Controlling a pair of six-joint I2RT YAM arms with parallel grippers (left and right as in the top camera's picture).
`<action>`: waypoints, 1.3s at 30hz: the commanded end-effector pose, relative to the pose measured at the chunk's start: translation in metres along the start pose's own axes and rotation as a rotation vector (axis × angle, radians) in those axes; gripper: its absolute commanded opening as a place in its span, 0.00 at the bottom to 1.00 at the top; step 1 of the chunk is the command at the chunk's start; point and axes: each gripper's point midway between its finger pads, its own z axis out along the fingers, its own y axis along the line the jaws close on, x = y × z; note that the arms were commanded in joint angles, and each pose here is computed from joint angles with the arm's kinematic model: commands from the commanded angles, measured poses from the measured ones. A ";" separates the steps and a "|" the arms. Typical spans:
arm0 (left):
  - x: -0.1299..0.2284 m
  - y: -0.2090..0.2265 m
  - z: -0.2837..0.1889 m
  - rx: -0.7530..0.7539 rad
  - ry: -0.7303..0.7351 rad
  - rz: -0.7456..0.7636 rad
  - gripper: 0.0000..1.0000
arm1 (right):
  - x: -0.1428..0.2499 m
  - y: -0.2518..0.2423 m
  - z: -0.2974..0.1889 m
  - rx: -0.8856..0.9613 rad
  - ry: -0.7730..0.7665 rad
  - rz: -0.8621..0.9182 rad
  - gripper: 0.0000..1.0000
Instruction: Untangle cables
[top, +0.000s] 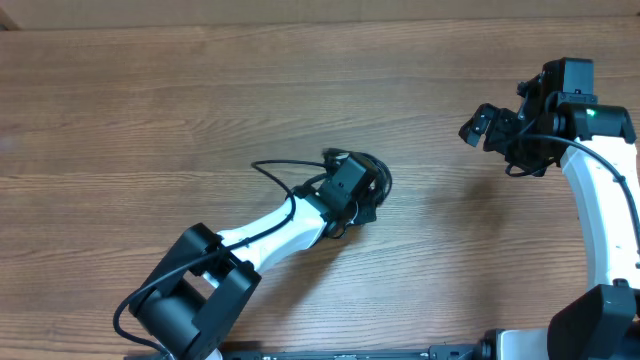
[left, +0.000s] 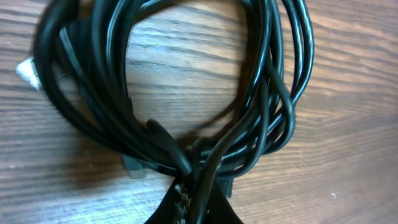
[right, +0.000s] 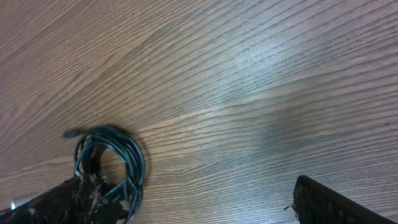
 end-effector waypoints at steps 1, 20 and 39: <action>-0.038 -0.047 -0.055 0.126 -0.073 0.094 0.04 | -0.009 0.007 -0.014 -0.018 -0.046 -0.016 1.00; -0.081 -0.117 -0.283 0.776 -0.028 0.322 0.04 | 0.058 0.157 -0.102 -1.105 -0.032 -0.671 1.00; -0.124 -0.066 -0.287 0.705 -0.117 0.225 0.04 | 0.028 0.193 -0.137 -1.288 -0.111 -0.696 0.97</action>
